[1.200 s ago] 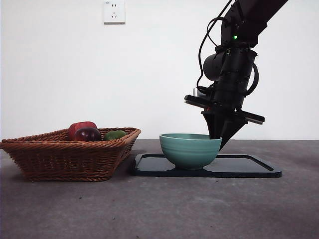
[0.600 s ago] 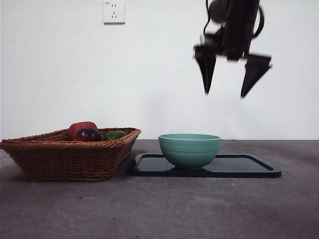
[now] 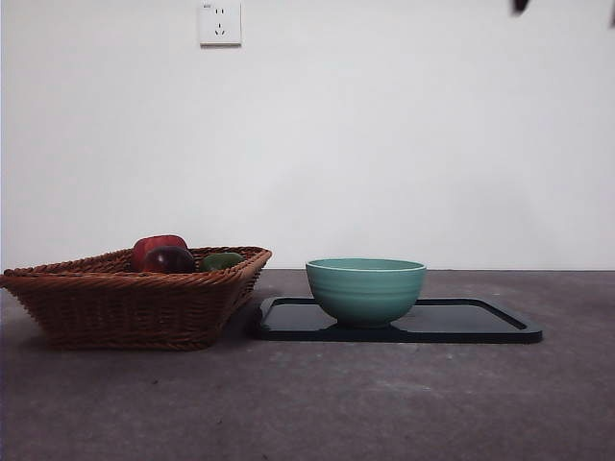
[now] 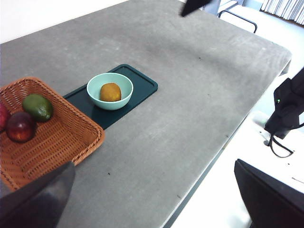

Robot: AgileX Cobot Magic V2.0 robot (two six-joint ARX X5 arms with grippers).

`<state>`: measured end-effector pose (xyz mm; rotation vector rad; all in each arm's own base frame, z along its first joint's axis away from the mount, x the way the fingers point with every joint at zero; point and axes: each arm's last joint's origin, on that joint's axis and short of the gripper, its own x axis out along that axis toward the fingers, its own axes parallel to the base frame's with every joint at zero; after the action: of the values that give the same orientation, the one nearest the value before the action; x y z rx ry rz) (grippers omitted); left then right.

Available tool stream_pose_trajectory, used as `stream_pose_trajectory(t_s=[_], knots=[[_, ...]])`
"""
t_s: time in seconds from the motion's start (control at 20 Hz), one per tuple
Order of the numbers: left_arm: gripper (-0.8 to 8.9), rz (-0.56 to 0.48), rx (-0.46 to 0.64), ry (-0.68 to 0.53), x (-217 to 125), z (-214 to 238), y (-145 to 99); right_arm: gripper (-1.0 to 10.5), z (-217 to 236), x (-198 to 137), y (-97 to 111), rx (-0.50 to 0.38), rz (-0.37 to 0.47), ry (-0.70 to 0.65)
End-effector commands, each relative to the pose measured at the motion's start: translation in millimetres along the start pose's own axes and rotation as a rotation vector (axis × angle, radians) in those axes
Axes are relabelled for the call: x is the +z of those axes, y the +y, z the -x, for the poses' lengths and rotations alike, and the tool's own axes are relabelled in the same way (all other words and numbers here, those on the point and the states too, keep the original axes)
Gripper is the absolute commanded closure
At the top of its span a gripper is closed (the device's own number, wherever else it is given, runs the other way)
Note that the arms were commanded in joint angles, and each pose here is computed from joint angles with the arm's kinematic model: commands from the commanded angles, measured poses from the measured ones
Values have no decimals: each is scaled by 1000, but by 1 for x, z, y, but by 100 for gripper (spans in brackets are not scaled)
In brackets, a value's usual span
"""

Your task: Pick up the wifruite, put it on the bowl, pick up the plate, put it on desk

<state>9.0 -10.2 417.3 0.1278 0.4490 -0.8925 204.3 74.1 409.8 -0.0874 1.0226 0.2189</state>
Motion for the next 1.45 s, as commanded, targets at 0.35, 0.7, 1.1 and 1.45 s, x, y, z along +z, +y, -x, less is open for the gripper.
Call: stream_pose_trajectory(t_s=[0.35,0.7,1.1,1.45], knots=[[278,4,-21,-117,13,3,-1,398,77,-127,-17,85,10,-203],[283,8,-21,-115,12,3,-1,398,107,-195,-24,254,33,-396],[288,73,-24,-111,13,2,-2,398,111,-203,-24,300,43,-419],[354,135,18,116,39,-73,-11,398,111,-203,-24,299,43,-419]])
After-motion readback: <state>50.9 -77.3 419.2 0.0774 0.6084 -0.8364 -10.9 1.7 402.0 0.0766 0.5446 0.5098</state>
